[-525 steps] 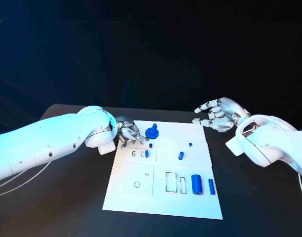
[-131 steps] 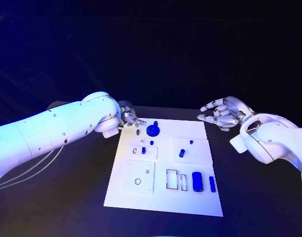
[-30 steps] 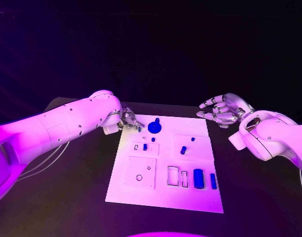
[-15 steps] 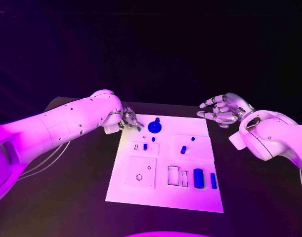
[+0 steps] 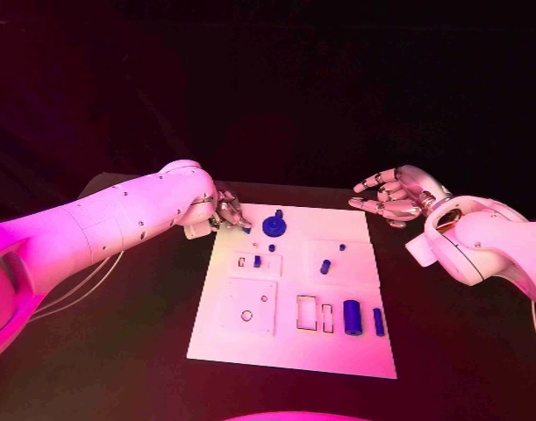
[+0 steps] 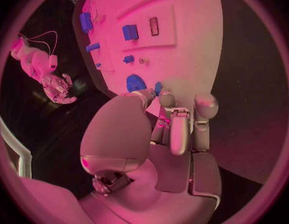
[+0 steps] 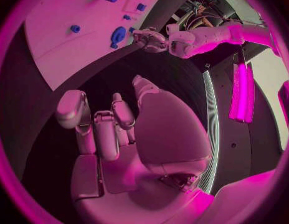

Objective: Assemble the parts on the task board

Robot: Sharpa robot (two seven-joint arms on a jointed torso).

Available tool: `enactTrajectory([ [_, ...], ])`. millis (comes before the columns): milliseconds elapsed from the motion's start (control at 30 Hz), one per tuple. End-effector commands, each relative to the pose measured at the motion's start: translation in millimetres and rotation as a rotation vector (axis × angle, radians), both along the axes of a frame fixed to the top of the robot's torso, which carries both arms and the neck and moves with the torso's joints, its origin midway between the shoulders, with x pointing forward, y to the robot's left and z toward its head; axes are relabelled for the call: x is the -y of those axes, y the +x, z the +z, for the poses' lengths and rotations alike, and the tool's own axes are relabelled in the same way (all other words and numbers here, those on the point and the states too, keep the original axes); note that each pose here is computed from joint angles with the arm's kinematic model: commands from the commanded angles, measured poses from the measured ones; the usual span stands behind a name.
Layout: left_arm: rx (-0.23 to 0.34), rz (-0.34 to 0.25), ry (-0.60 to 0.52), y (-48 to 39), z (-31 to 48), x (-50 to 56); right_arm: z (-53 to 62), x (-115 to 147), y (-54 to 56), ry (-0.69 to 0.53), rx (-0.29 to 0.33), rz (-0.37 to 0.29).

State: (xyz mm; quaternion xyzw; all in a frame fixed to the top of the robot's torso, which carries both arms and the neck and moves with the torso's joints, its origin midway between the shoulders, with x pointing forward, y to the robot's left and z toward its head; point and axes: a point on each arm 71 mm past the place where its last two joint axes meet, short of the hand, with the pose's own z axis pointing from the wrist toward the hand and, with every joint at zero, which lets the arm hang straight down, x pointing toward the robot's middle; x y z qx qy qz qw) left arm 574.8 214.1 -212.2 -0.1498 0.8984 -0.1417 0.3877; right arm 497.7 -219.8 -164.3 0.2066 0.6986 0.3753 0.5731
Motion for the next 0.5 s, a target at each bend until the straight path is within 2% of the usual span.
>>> enactTrajectory([
  [33,0.012,-0.009,-0.02,-1.5,0.9,1.3,-0.1,-1.7,-0.4,0.003,0.0,0.018],
  [233,0.032,-0.001,-0.06,-7.4,4.9,-4.0,-0.3,-0.9,-0.1,0.005,-0.002,0.016],
  [500,0.037,-0.036,-0.113,-24.2,11.8,-4.5,-0.7,0.9,0.4,0.003,-0.006,0.011],
])
